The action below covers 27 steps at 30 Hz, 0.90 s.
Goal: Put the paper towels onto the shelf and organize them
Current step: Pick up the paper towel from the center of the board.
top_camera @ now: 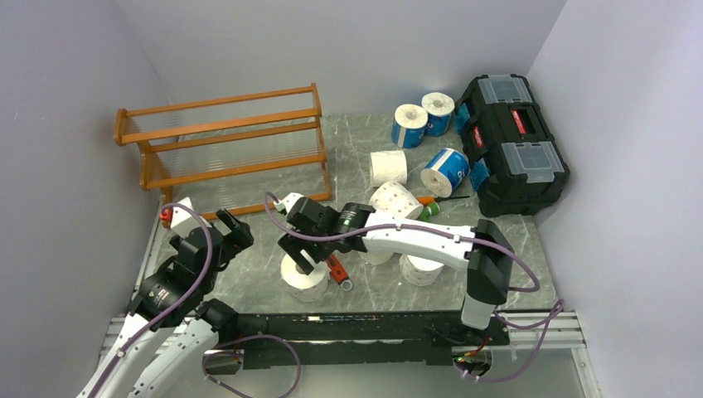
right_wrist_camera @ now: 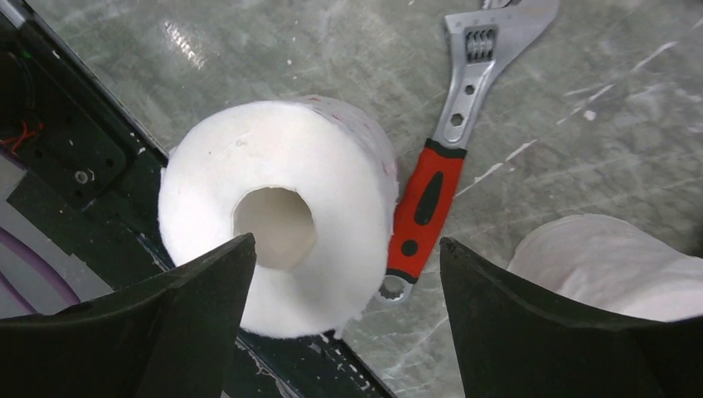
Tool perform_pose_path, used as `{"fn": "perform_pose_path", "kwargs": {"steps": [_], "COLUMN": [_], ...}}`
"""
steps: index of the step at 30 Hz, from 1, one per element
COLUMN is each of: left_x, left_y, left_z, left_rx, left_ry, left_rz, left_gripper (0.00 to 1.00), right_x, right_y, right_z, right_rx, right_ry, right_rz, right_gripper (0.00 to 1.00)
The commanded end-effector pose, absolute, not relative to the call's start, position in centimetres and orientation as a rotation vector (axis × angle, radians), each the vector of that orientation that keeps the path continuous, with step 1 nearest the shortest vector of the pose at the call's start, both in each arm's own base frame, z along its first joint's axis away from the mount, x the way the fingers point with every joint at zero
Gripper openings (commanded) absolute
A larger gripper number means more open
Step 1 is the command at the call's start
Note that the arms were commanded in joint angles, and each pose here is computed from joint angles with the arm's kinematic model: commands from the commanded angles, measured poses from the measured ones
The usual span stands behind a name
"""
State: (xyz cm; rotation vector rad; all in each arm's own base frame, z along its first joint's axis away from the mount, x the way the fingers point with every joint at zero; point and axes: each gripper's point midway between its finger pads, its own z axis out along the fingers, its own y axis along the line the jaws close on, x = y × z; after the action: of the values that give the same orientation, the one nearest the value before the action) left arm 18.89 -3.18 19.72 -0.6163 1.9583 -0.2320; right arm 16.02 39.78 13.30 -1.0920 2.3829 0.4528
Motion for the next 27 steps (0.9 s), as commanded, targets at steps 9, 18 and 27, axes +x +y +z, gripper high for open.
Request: {"fn": "perform_pose_path", "kwargs": {"steps": [9, 18, 27], "left_x": [20.3, 18.7, 16.4], "left_y": [-6.3, -11.1, -13.7], "left_z": [20.5, 18.2, 16.2], "left_rx": [-0.506, -0.291, -0.257], "left_ry": [1.947, 2.182, 2.335], "left_rz": [-0.384, -0.554, -0.709], "left_gripper": [0.99, 0.99, 0.97], "right_x": [23.1, 24.5, 24.2], "right_y": [30.8, 26.0, 25.1], "right_z": [24.1, 25.3, 24.9], "right_rx": [-0.38, -0.099, -0.106], "right_ry": [2.088, 1.95, 1.918], "right_rz": [0.637, 0.696, 0.695], "right_gripper": [0.87, 0.91, 0.89]}}
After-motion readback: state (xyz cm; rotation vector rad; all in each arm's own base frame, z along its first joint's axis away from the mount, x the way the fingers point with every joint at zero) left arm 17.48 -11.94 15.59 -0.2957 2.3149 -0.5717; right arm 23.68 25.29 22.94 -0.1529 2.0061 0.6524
